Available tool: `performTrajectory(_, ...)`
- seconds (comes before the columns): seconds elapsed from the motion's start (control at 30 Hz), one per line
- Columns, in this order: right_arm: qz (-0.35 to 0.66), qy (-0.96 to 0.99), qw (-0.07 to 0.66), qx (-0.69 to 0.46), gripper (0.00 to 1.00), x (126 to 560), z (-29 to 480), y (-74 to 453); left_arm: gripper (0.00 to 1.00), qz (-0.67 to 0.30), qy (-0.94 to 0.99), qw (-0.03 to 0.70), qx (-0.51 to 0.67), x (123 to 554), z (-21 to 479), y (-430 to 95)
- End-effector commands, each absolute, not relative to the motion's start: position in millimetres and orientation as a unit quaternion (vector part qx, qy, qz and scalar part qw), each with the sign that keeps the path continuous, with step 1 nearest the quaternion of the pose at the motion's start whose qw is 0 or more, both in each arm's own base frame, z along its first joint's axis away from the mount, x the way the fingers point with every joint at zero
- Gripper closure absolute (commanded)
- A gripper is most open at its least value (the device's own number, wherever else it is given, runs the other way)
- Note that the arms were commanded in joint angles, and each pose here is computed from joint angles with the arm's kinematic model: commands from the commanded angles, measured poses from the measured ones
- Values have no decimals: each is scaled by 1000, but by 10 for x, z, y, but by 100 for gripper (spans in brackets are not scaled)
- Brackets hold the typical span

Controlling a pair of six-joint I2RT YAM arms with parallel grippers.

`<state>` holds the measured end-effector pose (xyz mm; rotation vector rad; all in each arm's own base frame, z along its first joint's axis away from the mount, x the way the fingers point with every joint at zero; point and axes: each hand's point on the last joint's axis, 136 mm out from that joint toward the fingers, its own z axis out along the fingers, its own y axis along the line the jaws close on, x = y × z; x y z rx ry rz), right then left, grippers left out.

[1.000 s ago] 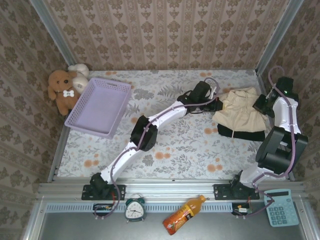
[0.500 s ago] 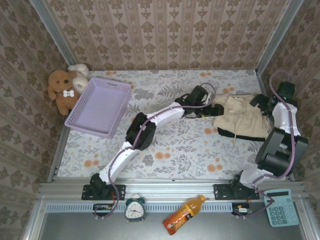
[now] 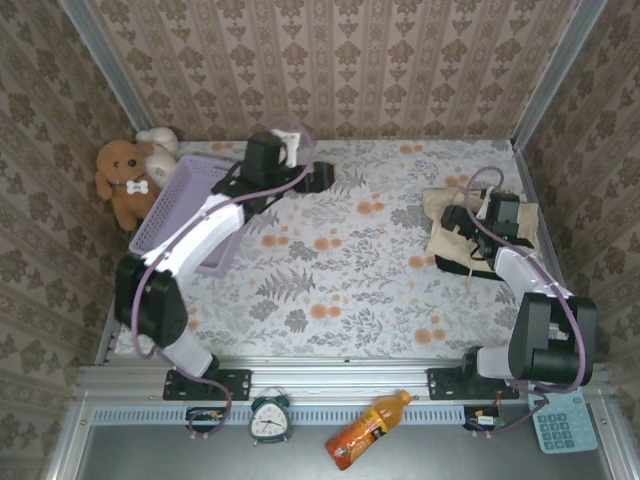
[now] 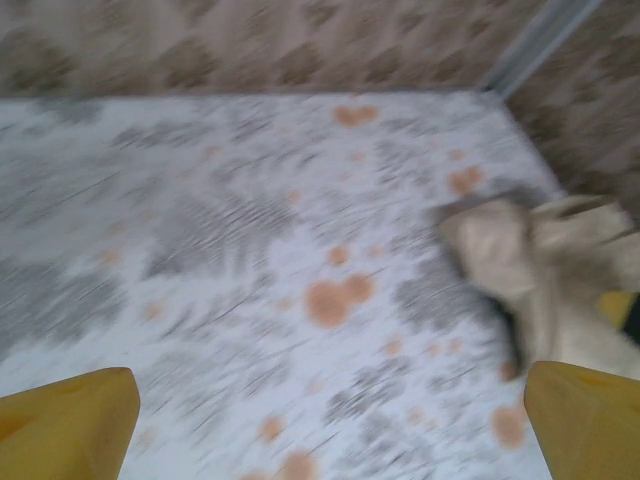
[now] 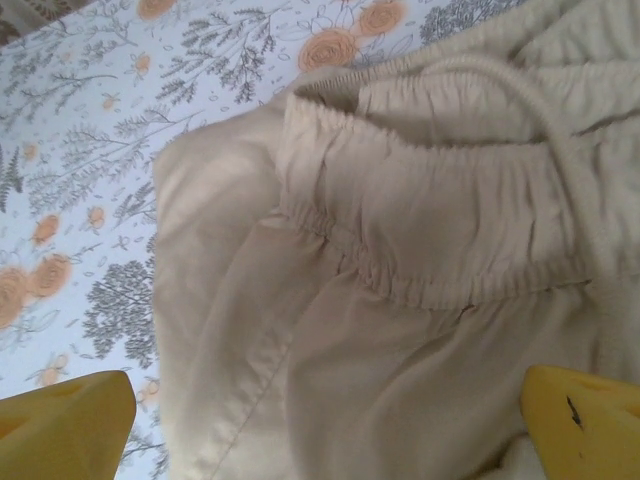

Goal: Fold and stack the mixed laundry pile

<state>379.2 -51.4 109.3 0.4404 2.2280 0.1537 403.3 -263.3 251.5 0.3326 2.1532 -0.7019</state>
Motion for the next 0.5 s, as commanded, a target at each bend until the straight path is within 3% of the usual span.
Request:
performTrajectory(0.0, 39, 846, 517, 128, 0, 4027, 1297, -457, 0, -174, 893, 402, 100, 3978, 1989, -1861)
performTrajectory(0.23, -2, 836, 548, 20, 0, 4085, 1038, -26, 0, -69, 900, 430, -31, 3784, 1612, -529)
performTrajectory(0.47, -17, 817, 575, 34, 0, 4003, 984, -78, 0, 98, 880, 462, -52, 3598, 1311, 197)
